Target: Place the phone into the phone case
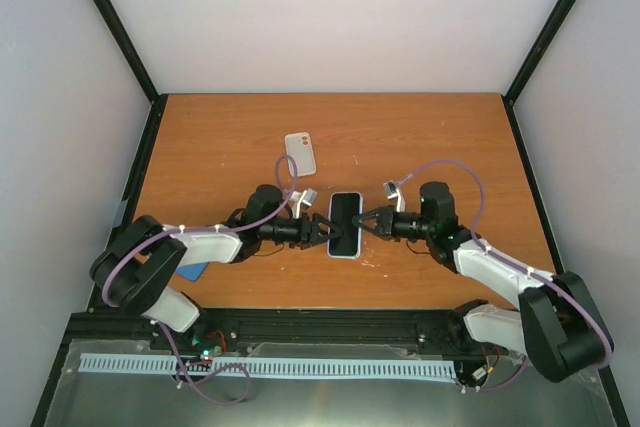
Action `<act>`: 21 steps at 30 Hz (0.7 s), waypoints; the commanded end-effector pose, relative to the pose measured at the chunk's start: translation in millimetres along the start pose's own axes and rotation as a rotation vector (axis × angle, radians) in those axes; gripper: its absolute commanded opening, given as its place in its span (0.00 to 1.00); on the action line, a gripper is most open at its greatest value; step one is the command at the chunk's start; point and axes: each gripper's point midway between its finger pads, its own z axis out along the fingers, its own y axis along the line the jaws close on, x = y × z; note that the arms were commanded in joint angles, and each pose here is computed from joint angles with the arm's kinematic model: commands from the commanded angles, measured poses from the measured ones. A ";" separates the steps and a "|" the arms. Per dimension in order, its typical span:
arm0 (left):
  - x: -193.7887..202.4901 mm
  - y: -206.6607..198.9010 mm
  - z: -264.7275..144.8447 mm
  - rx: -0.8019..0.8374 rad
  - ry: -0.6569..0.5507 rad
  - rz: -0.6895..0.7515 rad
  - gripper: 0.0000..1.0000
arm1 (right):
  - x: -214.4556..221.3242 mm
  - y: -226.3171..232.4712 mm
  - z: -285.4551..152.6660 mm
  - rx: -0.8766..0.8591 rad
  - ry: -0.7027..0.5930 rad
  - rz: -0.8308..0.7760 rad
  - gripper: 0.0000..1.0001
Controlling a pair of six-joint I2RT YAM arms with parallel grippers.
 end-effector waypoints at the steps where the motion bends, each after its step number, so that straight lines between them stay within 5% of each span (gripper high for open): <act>1: 8.2 -44.5 -15.1 0.176 0.027 0.125 0.60 | -7.9 62.3 -12.0 -0.187 -0.012 -0.119 0.09; 9: 10.0 -77.8 -33.1 0.300 -0.017 0.179 0.19 | -9.4 77.8 -18.5 -0.206 -0.019 -0.133 0.13; 14: 11.3 -86.4 -38.0 0.346 -0.030 0.192 0.02 | -3.5 75.0 -20.6 -0.204 -0.017 -0.113 0.26; 18: 7.2 -93.8 -40.8 0.364 -0.054 0.215 0.00 | 6.0 73.0 -23.4 -0.207 -0.017 -0.097 0.55; 21: 1.2 -100.6 -42.7 0.371 -0.081 0.245 0.00 | 17.4 68.3 -24.3 -0.206 0.000 -0.092 0.66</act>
